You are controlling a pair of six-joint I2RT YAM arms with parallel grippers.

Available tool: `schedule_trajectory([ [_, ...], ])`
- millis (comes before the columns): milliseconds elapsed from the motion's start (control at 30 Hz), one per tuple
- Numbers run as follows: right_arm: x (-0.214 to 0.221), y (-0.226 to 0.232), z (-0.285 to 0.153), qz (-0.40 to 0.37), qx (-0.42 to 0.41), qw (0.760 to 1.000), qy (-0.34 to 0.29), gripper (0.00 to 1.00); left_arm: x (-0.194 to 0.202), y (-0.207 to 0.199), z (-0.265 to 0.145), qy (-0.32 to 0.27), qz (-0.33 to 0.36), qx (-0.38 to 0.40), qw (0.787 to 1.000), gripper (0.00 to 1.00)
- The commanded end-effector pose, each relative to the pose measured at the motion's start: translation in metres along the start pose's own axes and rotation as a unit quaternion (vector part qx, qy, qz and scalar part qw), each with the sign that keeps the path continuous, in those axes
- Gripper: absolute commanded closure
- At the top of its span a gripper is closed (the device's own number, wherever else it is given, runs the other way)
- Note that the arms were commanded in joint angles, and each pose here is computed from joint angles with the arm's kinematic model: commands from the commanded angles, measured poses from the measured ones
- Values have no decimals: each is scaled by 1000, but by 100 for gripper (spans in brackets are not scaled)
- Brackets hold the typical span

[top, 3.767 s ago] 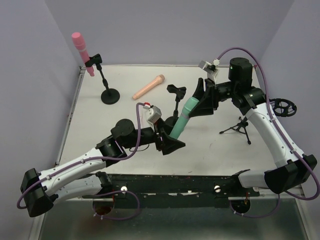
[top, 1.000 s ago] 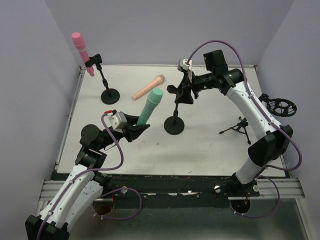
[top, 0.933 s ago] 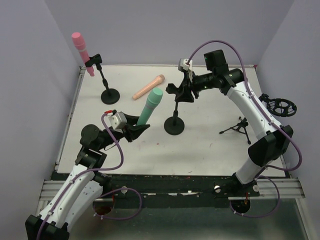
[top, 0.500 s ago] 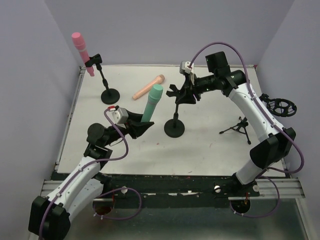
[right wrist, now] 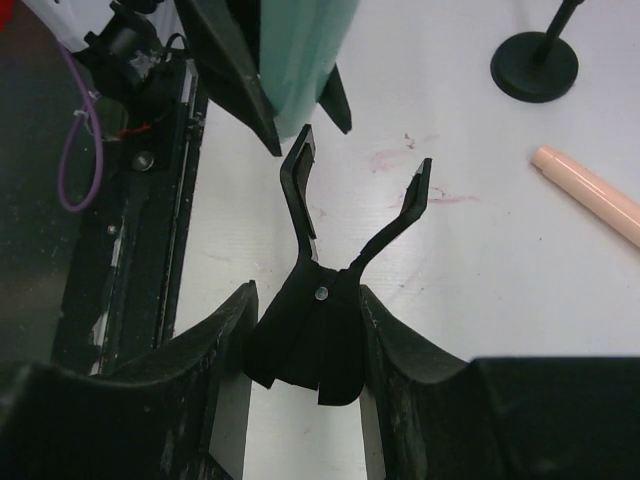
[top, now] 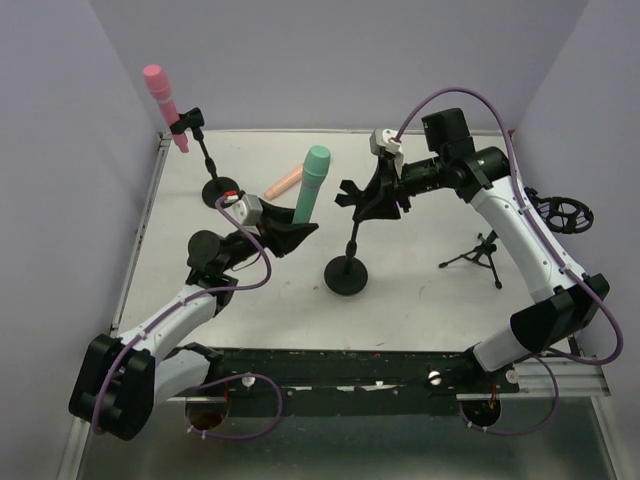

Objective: Attach the microphones to the stand

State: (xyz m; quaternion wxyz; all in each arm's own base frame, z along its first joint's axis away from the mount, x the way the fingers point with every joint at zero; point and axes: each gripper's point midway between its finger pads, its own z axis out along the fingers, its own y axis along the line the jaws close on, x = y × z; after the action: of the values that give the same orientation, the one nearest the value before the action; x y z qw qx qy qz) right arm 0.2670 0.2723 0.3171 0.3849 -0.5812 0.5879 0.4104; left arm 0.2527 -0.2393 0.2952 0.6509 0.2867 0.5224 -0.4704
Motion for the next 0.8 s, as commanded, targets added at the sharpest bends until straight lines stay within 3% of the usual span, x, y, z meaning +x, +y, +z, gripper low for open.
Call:
schedule_trajectory([
  [0,-28,29,-5,-13,-54,997,-55,89,-26,-5,14,-40,24,38,998,100],
  [200,-33,34,-2,10,-81,994,-74,90,-29,-17,27,-60,5,77,995,100],
  [767,-36,38,-1,23,-100,991,-86,91,2,-41,56,-5,-24,152,988,100],
])
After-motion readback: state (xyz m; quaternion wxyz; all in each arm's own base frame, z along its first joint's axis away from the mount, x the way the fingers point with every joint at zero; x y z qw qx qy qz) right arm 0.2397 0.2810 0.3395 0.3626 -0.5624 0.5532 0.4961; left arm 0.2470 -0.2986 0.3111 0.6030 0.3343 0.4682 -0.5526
